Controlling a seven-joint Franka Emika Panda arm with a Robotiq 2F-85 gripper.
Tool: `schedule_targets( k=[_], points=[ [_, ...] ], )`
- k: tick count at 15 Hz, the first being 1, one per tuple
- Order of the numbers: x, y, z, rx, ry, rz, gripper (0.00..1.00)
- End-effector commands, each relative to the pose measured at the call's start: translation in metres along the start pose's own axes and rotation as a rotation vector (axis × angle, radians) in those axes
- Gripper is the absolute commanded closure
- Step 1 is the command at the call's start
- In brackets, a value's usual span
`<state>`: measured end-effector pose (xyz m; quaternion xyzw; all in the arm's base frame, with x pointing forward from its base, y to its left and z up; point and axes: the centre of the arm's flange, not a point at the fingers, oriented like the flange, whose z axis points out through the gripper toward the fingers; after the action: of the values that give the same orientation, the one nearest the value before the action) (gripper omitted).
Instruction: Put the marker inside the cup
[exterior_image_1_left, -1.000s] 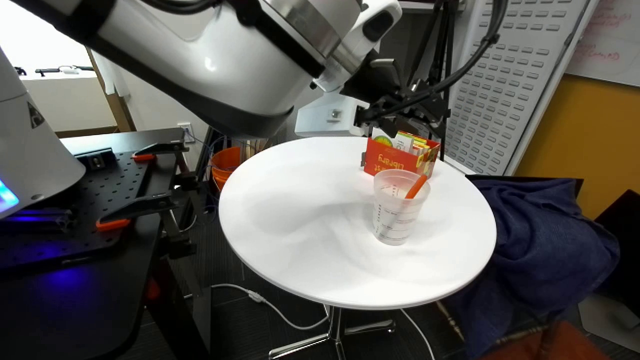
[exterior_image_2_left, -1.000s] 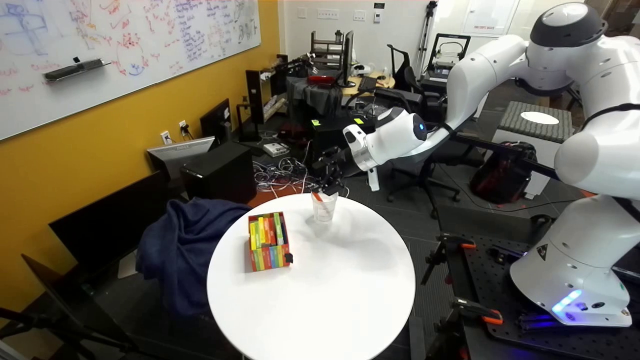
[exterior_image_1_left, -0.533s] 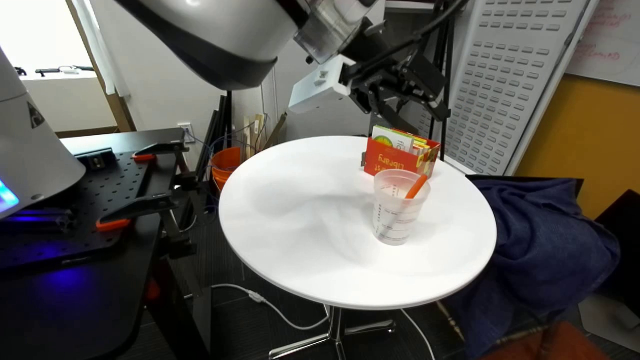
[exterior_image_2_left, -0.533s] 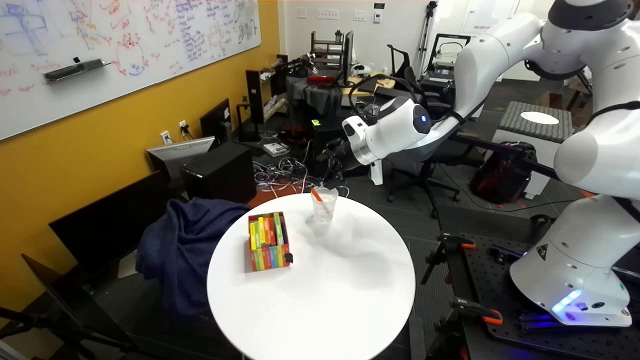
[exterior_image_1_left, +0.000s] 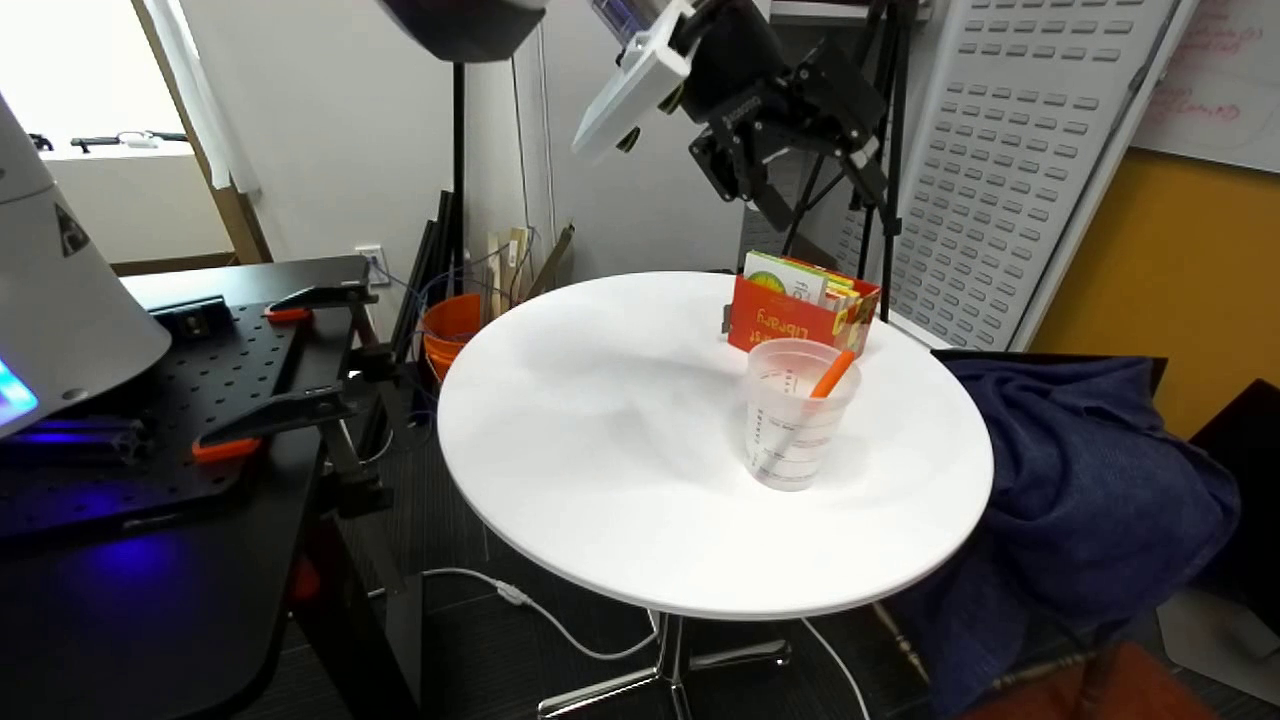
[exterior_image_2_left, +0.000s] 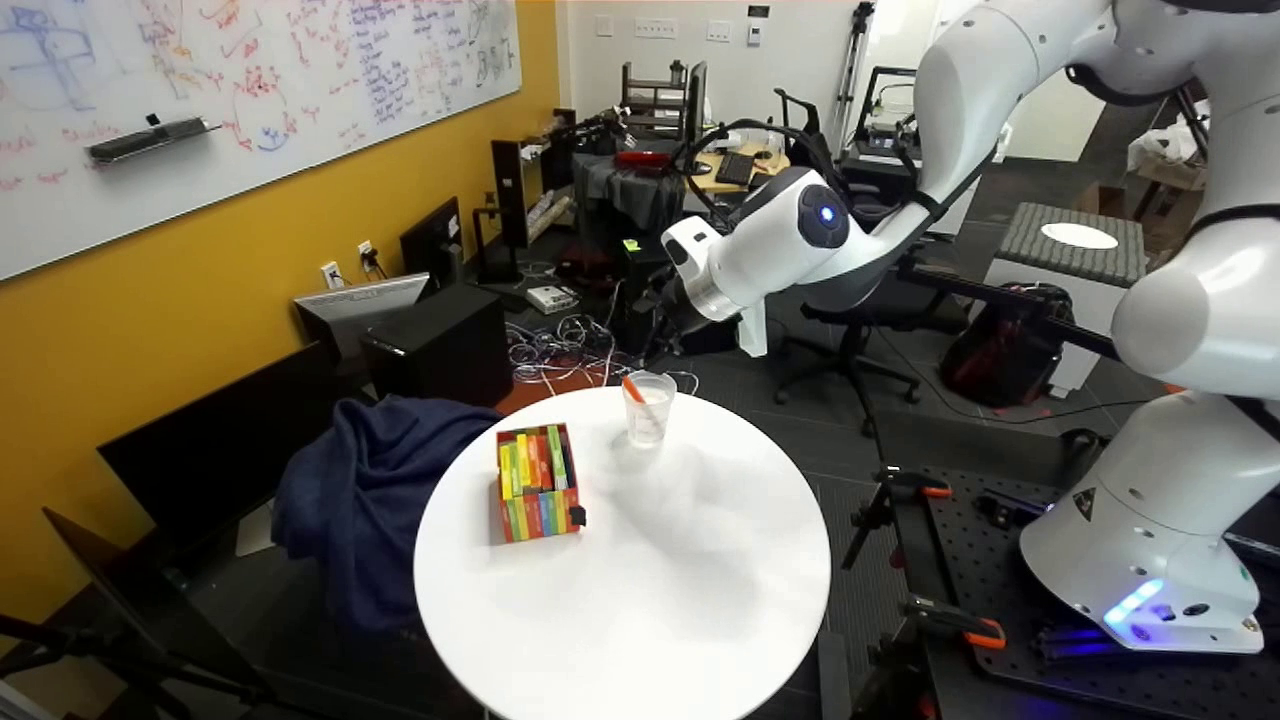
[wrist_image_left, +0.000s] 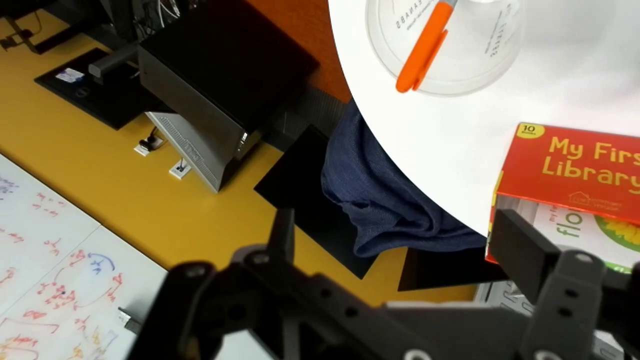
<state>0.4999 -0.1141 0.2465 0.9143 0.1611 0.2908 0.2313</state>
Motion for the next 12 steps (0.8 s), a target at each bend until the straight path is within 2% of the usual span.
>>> schedule_targets(
  k=[1,5,12],
  points=[
    [0.027,-0.007,-0.020,-0.079,-0.091,-0.088,0.00],
    [0.044,-0.018,-0.027,-0.103,-0.136,-0.129,0.00],
    [0.050,-0.020,-0.028,-0.153,-0.183,-0.171,0.00]
  ],
)
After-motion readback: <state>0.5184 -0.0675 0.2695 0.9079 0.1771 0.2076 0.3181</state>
